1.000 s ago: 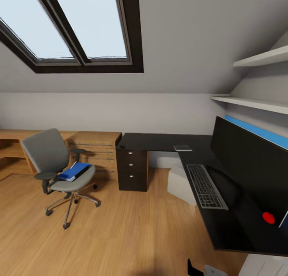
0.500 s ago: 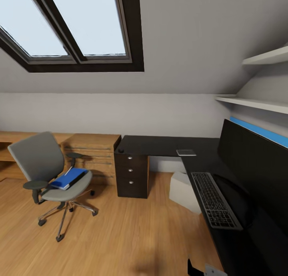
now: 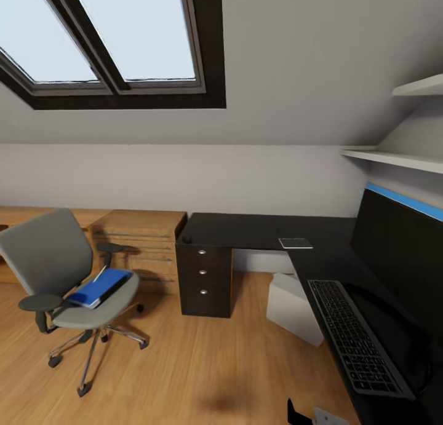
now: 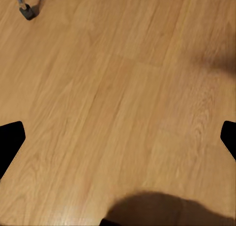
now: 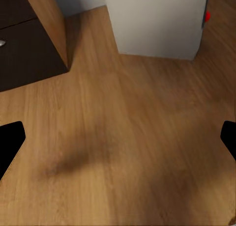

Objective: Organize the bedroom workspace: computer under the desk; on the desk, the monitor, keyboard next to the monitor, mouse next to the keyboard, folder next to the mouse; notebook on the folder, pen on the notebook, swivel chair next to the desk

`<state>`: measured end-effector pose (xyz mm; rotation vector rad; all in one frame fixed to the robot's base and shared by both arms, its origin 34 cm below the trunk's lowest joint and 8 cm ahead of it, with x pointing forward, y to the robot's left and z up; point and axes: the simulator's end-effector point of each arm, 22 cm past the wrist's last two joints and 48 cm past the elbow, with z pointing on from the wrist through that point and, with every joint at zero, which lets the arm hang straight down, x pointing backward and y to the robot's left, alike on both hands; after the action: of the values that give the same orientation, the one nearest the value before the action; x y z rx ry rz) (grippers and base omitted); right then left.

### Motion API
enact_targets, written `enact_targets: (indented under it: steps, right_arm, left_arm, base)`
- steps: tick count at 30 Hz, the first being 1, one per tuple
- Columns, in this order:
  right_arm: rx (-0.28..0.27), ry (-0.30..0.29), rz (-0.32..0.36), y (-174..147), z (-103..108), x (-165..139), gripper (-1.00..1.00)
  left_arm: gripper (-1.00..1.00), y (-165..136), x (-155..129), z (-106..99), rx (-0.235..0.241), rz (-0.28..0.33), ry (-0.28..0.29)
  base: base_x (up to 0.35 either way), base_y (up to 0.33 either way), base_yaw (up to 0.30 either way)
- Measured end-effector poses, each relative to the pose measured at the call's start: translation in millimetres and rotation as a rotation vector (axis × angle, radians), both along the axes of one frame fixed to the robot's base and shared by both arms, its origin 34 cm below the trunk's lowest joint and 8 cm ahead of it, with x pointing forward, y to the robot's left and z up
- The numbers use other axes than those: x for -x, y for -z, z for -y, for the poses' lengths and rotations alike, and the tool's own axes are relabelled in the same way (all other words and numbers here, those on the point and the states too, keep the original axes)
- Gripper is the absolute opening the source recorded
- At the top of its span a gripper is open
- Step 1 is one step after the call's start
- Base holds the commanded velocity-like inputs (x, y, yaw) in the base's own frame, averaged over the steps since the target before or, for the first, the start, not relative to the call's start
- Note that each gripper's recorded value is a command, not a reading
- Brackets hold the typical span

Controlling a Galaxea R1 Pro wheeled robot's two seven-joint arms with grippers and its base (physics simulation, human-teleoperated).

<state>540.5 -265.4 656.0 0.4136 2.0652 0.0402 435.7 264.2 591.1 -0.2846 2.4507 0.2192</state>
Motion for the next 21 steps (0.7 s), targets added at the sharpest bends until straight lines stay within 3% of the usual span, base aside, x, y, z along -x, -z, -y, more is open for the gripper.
enact_targets:
  steps: [21]
  right_arm:
    - [0.006,-0.011,0.0,-0.2,-1.6,-0.3,1.0]
  left_arm:
    - [1.0,0.0,0.0,1.4,0.001,0.0,0.002]
  base:
    - [0.33,0.114,0.0]
